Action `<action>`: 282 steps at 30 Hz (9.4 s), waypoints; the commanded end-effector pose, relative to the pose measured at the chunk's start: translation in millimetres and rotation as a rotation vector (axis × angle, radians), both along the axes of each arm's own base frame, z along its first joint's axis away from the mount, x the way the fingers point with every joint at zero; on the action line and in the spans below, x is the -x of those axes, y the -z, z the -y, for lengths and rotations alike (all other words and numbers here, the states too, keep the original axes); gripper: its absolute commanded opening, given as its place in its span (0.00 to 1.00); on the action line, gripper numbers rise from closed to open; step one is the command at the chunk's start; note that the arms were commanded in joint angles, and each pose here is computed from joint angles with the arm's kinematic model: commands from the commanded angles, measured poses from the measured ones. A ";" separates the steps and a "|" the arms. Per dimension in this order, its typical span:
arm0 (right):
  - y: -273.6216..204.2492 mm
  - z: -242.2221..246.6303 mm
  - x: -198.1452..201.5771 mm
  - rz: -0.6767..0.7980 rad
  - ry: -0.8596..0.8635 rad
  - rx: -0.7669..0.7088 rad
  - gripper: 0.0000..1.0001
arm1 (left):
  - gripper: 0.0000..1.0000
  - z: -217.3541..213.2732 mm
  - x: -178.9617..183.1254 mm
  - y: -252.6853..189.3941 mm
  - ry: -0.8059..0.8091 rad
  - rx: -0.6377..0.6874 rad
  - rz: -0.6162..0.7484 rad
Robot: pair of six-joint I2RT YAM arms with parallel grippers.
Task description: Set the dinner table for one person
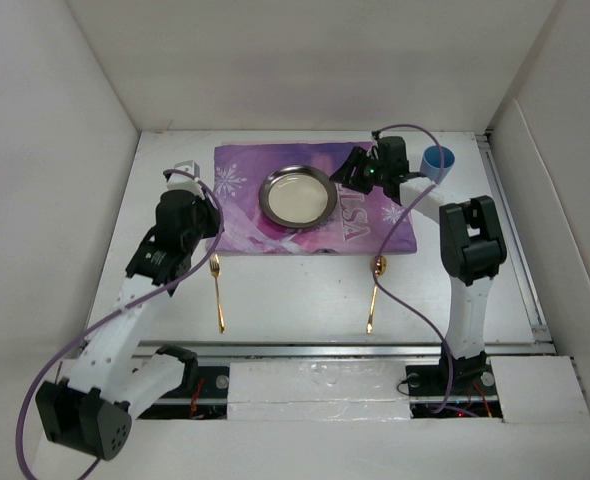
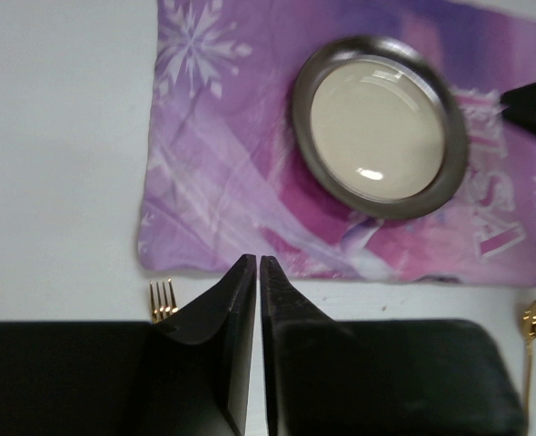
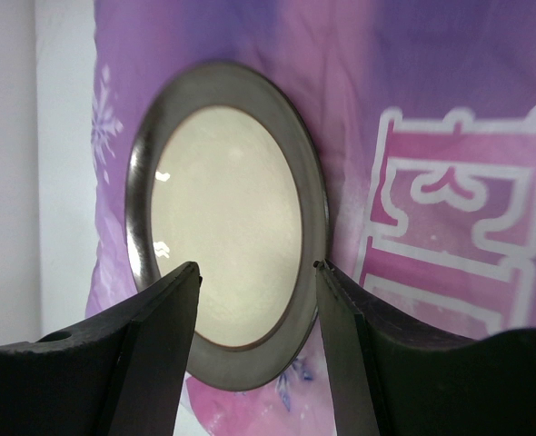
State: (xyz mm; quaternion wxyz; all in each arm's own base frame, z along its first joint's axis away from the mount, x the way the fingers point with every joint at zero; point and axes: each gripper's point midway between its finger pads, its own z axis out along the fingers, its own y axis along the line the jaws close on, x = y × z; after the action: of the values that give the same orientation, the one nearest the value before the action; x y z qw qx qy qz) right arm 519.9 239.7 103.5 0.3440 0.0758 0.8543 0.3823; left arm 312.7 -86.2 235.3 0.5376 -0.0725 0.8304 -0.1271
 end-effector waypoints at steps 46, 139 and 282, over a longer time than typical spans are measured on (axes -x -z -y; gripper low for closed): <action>-150.0 76.1 159.8 0.483 0.081 0.069 0.60 | 0.34 -5.5 62.3 140.0 -0.337 0.229 -0.661; -120.7 52.9 150.8 0.458 0.041 0.168 0.60 | 0.04 32.0 -207.4 163.5 0.054 -0.256 -0.559; -11.9 47.1 -15.8 0.070 0.097 0.661 0.00 | 0.33 68.1 67.3 -65.3 0.409 0.090 0.218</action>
State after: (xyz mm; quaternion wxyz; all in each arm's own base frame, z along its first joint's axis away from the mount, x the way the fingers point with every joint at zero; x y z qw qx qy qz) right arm 519.9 201.0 85.0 0.3714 -0.0104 0.9266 0.0586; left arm 241.7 -154.3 291.1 0.5654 0.0845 0.7715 -0.2793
